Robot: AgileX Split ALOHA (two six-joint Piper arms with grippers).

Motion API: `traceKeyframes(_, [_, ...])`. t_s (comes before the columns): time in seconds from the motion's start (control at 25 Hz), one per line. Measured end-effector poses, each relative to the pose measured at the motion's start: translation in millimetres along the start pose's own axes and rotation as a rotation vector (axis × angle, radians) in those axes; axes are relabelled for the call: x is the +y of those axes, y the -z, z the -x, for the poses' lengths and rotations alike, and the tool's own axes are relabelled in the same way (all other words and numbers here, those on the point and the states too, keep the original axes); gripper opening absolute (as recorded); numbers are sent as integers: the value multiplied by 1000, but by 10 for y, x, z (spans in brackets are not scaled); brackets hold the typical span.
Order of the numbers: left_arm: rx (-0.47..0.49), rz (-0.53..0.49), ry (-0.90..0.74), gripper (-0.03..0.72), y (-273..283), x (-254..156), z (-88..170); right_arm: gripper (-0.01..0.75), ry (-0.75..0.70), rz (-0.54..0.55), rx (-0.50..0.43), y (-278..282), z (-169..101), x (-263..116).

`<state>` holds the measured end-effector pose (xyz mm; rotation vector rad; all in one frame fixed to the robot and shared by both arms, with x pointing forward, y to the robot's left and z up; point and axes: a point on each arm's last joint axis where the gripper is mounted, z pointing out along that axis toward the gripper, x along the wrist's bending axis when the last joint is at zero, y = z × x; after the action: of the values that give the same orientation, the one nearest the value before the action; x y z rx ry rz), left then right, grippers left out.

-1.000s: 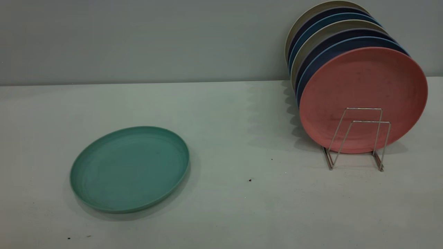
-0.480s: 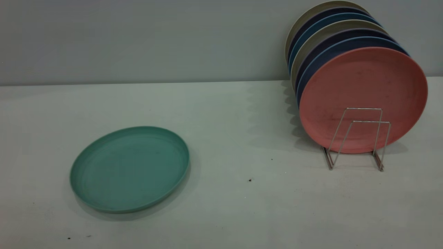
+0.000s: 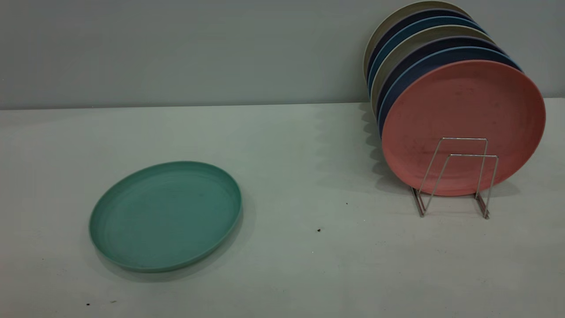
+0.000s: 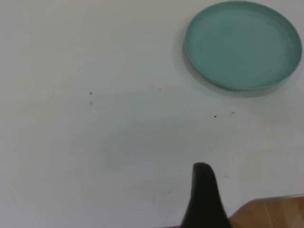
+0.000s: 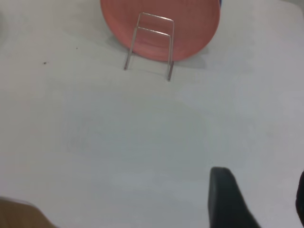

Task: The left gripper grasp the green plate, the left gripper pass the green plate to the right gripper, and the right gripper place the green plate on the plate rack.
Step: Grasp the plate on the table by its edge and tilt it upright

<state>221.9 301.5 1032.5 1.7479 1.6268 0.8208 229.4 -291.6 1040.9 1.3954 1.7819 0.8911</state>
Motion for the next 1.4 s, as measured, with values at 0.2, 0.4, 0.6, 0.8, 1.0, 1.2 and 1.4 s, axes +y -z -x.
traceKeyframes(0.2, [1, 0, -2, 563, 0, 0, -1, 371, 0, 0, 0, 0, 0, 0])
traceKeyframes(0.4, [1, 1, -9, 563, 0, 1, -1, 371, 0, 0, 0, 0, 0, 0])
traceKeyframes(0.6, [1, 117, 30, 563, 10, 174, -6, 371, 36, 9, 4, -30, 11, 76])
traceKeyframes(0.8, [-4, 44, 119, 563, -236, 476, -21, 371, 46, 153, -26, -107, 66, 344])
traceKeyframes(1.0, [2, -106, 189, 563, -683, 743, -35, 375, 19, 63, 29, -415, 93, 543])
traceKeyframes(1.2, [-15, -241, 242, 563, -1176, 876, -16, 402, -3, -36, 153, -764, 50, 676])
traceKeyframes(1.4, [-34, -351, 313, 563, -1821, 895, 15, 406, 0, -117, 245, -1031, 13, 719])
